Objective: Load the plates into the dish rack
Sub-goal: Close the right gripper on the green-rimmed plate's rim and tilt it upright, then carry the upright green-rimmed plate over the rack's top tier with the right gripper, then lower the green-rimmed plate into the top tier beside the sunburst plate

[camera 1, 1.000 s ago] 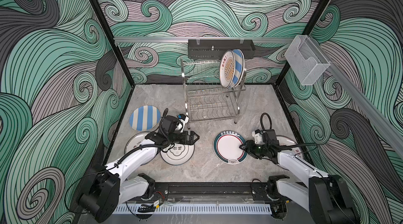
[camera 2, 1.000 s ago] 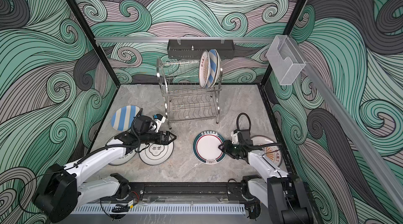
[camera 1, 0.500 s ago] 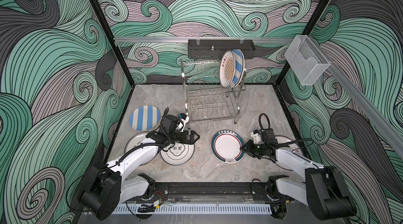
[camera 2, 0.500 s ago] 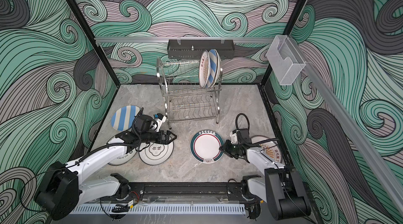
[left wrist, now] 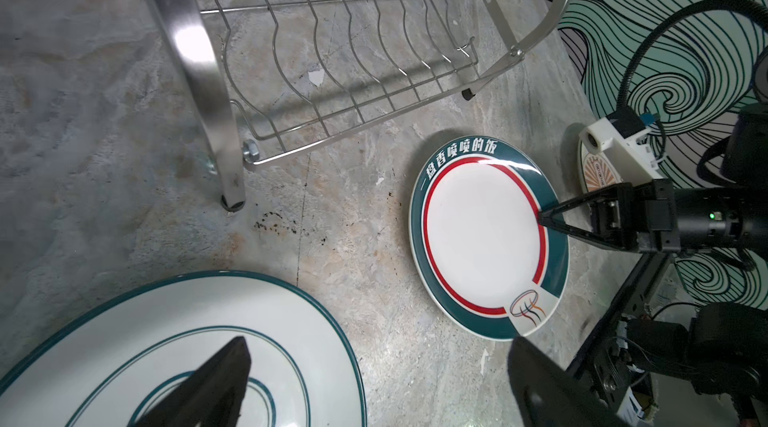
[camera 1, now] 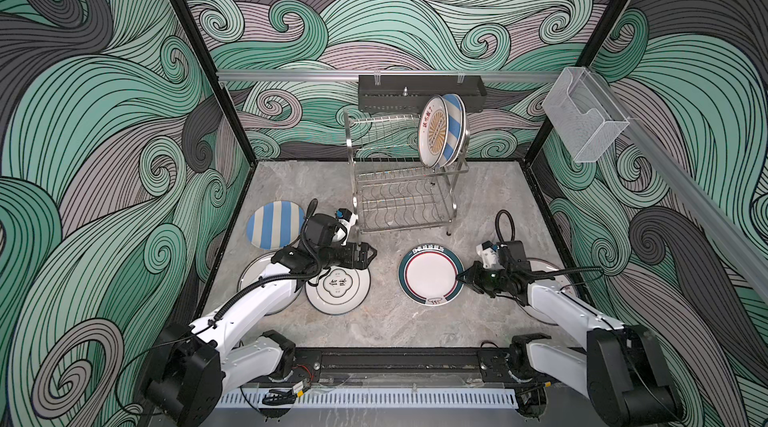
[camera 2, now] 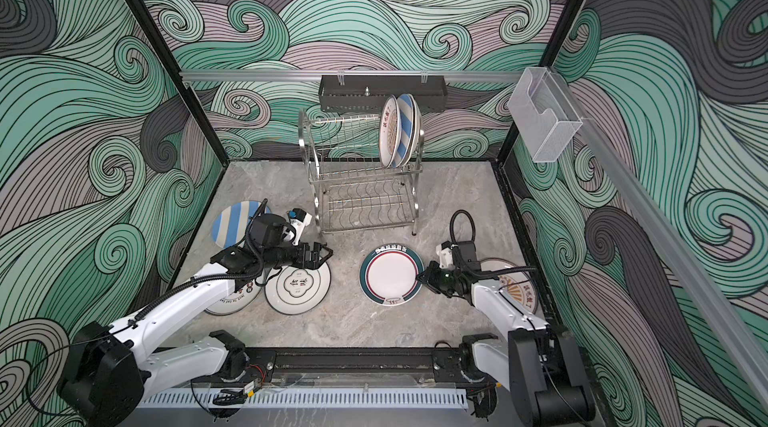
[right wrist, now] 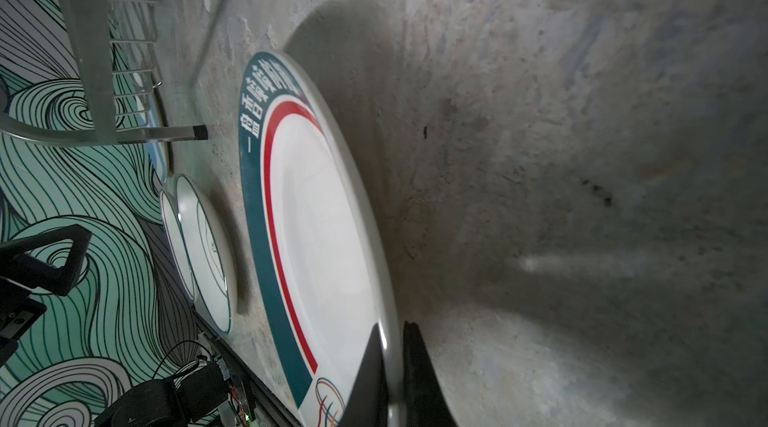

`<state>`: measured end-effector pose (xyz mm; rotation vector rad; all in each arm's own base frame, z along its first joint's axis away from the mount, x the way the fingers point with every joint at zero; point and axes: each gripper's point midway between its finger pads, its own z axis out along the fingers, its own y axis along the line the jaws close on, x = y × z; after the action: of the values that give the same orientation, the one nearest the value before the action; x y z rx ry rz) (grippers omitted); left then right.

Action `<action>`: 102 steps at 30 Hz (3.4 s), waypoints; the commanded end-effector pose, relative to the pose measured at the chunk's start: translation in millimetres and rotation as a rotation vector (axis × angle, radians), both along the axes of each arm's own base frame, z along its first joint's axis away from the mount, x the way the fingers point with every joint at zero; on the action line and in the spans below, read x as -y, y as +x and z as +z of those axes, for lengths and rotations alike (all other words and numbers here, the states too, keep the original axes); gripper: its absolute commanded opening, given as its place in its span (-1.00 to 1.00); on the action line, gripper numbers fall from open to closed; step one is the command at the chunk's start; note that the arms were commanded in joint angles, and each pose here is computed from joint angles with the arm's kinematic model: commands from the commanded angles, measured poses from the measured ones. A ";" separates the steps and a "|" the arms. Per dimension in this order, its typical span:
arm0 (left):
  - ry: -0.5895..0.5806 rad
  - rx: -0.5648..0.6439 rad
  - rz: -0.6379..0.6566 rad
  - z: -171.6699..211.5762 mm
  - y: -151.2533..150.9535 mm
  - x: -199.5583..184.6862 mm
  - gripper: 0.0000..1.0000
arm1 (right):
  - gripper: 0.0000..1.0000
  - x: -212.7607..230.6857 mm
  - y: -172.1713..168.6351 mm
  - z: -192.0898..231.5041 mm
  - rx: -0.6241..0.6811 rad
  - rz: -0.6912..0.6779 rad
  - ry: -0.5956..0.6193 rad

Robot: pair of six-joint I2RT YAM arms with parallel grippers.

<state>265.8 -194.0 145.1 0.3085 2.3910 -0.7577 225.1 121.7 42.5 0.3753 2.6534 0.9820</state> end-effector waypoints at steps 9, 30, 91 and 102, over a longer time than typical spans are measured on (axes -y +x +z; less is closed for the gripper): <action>-0.036 0.203 0.218 54.5 46.9 -42.9 0.97 | -1.00 -21.2 19.0 94.7 0.263 0.092 0.007; -0.156 0.138 0.210 64.0 63.0 -51.0 0.97 | -1.00 -85.8 99.1 369.7 0.878 0.210 -0.147; -0.172 0.065 0.048 44.8 24.9 -9.6 0.97 | -1.00 -98.1 209.1 434.1 0.970 -0.337 -1.105; -0.157 0.062 0.042 43.4 23.0 -6.7 0.97 | -1.00 -91.6 215.5 423.7 0.941 -0.361 -1.127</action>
<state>287.4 -186.3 183.2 0.1984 2.2623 -0.9170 441.1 223.9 454.2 -0.0406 1.7935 -0.4462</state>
